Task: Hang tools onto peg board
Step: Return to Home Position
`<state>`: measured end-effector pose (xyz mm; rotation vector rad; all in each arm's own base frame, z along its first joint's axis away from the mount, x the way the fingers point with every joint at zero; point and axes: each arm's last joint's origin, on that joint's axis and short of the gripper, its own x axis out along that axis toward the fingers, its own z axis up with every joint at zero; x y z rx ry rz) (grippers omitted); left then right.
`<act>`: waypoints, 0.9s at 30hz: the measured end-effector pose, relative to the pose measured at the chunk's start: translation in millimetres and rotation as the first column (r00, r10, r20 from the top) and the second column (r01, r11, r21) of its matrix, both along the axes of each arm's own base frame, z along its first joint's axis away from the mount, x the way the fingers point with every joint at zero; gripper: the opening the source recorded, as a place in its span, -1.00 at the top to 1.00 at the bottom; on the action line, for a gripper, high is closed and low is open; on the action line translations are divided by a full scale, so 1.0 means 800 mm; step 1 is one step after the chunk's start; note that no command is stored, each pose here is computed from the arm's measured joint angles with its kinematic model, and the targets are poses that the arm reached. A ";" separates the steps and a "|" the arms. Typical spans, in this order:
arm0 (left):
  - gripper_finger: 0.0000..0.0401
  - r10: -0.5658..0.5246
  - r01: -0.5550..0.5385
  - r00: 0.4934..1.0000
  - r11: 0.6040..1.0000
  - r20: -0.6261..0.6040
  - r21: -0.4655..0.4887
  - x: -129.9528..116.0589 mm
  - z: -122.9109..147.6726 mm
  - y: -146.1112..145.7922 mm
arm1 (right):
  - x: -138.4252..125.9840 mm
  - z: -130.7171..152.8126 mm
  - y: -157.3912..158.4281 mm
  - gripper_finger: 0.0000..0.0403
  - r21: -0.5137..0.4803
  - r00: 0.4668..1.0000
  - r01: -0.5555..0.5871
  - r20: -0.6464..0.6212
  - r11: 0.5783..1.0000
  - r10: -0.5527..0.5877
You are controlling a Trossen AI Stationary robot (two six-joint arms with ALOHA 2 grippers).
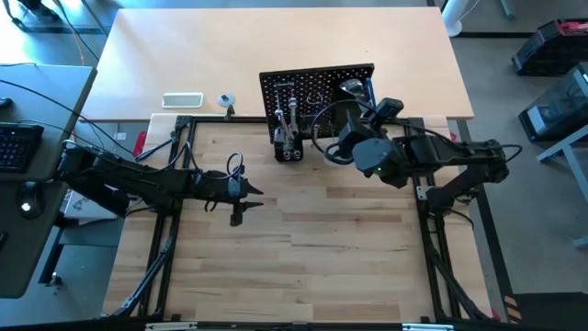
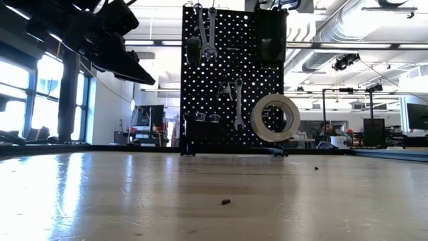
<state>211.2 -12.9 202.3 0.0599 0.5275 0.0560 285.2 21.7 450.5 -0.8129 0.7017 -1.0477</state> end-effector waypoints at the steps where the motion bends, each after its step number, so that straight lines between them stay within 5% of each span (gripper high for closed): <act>1: 0.24 0.001 -0.001 1.000 1.000 0.000 -0.001 0.000 0.000 0.000 | 0.000 0.000 0.002 0.17 0.001 1.000 -0.005 0.002 1.000 0.005; 27: 0.24 0.009 -0.009 1.000 1.000 -0.013 -0.015 -0.001 -0.002 0.000 | -0.014 0.001 0.070 0.17 0.012 0.983 -0.166 0.079 0.986 0.165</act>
